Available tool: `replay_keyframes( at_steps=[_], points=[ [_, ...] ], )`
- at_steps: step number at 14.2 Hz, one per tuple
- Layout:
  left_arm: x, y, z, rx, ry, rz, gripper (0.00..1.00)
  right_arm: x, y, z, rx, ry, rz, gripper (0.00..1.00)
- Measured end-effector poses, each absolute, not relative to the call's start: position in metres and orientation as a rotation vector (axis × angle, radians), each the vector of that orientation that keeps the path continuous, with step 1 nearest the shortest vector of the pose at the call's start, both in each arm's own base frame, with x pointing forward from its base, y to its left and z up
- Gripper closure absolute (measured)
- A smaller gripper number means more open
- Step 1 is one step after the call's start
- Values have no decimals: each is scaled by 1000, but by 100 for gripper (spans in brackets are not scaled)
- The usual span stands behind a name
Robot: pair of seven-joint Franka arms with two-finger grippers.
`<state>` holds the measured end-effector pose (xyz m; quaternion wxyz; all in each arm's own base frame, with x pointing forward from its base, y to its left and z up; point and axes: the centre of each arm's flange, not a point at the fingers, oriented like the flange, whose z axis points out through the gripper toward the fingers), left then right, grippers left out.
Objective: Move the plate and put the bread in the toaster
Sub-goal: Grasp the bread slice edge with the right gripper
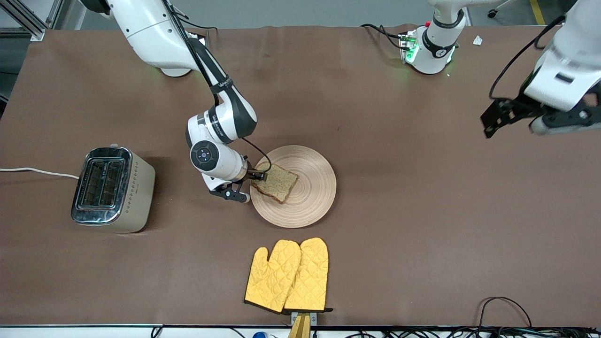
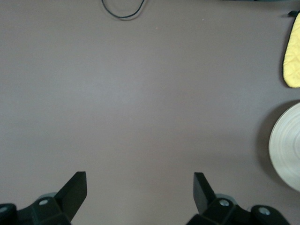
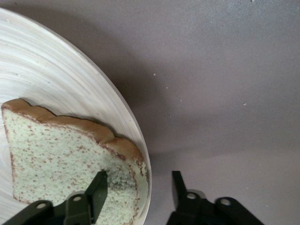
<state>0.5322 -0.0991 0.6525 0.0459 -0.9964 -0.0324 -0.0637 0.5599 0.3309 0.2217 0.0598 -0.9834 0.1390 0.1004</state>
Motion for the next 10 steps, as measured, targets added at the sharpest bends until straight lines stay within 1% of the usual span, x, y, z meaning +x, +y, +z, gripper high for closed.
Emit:
replay_keyframes(
  at_steps=[1, 2, 3, 10],
  points=[
    [526, -92, 658, -3037, -93, -181, 0, 560, 331, 222, -2977, 426, 304, 37],
    [522, -86, 662, -3035, -74, -174, 0, 560, 332, 222, -2976, 431, 304, 44],
    [520, -82, 664, -3035, -50, -168, 0, 559, 333, 222, -2976, 433, 303, 49],
    [510, -74, 675, -3039, -41, -83, 0, 557, 338, 223, -2994, 408, 291, 55]
  ],
)
